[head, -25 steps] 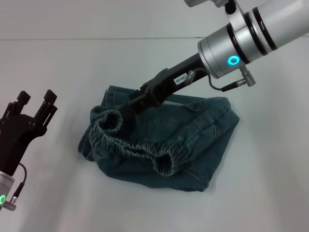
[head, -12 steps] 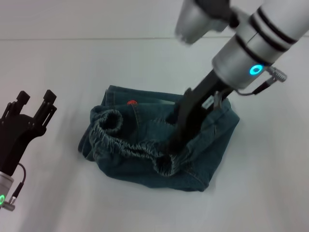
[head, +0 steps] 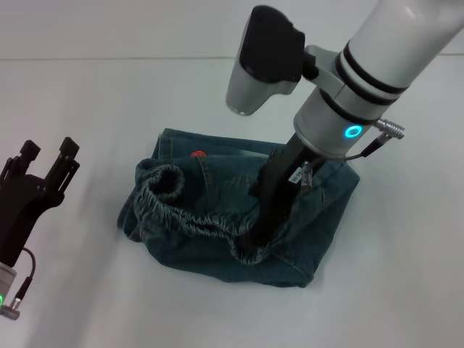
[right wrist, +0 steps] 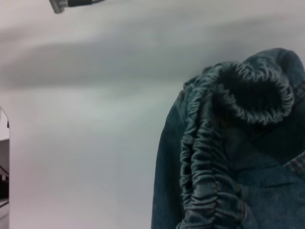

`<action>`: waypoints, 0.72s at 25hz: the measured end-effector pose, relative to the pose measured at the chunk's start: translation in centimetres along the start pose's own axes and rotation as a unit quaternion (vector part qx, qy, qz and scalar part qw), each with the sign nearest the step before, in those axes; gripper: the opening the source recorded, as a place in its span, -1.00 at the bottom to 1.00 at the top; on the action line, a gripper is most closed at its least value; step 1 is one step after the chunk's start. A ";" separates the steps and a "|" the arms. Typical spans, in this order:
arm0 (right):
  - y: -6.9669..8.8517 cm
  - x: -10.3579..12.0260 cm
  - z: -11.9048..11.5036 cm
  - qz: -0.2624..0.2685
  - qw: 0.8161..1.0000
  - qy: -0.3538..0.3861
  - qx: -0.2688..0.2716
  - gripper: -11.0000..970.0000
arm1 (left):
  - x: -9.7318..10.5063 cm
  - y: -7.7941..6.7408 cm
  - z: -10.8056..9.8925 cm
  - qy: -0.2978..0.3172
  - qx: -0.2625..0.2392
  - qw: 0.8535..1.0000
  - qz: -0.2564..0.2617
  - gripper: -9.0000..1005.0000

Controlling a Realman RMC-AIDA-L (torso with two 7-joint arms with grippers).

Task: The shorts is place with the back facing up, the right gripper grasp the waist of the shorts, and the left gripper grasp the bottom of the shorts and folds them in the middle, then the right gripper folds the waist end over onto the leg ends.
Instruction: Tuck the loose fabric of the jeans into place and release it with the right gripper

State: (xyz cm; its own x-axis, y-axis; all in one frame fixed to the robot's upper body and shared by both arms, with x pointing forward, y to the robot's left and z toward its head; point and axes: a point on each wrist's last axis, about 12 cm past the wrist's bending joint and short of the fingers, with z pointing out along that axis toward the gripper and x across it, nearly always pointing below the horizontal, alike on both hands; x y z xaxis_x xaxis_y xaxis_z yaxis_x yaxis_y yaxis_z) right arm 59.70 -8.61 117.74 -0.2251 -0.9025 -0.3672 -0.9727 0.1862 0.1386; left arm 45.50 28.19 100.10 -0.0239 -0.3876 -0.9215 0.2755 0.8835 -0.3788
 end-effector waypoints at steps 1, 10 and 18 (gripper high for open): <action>0.1 0.0 0.2 -0.003 1.000 0.003 0.000 0.88 | 0.0 0.0 0.0 0.000 -0.001 1.000 0.000 0.55; 0.2 -0.2 0.7 -0.005 1.000 0.009 0.009 0.82 | 0.0 0.1 -0.2 -0.001 -0.006 1.000 -0.001 0.55; 0.2 -0.2 0.7 -0.006 1.000 0.008 0.011 0.07 | 0.1 0.2 -0.3 0.001 -0.006 1.000 -0.001 0.55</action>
State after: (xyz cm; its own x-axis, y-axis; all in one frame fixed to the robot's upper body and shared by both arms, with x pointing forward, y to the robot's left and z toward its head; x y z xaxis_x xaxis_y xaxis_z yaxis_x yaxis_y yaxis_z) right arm 59.53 -8.12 117.14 -0.2130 -0.9111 -0.3530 -0.9763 0.1843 0.1134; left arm 45.28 28.38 99.97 -0.0258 -0.3884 -0.9211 0.2631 0.8863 -0.3811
